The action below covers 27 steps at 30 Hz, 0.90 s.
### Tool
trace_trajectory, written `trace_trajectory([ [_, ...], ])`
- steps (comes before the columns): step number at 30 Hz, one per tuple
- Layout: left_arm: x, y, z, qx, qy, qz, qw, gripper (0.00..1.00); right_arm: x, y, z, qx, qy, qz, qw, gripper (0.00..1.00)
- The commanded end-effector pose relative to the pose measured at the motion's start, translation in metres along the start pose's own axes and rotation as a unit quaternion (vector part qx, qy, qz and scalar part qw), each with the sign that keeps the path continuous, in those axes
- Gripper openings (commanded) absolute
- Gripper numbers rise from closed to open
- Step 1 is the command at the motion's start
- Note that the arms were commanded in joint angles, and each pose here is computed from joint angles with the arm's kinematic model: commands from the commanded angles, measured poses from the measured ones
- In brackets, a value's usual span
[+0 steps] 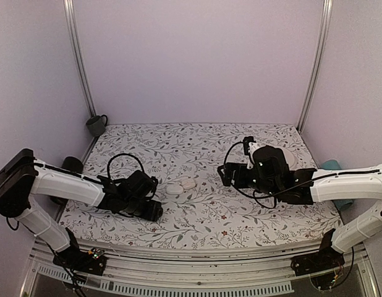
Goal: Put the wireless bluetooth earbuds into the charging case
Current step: Move the charging case with earbuds to the center of the board.
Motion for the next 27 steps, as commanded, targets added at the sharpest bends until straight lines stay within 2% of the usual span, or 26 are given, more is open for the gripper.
trace_trajectory([
  [1, -0.006, -0.003, 0.003, -0.017, -0.016, 0.012, 1.000, 0.60, 0.001, -0.014, -0.006, 0.031, -0.006, -0.007, 0.999, 0.99],
  [7, -0.024, 0.001, 0.011, -0.038, -0.032, 0.004, 0.999, 0.51, -0.006, -0.023, -0.012, 0.043, -0.022, -0.002, 0.999, 0.99],
  [14, -0.074, 0.016, 0.023, -0.043, -0.066, -0.028, 0.996, 0.43, -0.008, -0.048, -0.017, 0.066, -0.029, 0.002, 0.997, 0.99],
  [27, -0.192, 0.047, 0.054, -0.033, -0.129, -0.077, 0.988, 0.43, -0.005, -0.103, -0.031, 0.084, -0.044, 0.030, 0.995, 0.99],
])
Point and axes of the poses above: each gripper's point midway between its finger pads, its own z axis out along the fingers, its own y axis along the line the jaws close on, x = y × z, the point moved 5 cm from there along -z, back along the fingers, and after that the axes turned 12 degrees about -z, right-handed, at the moved point
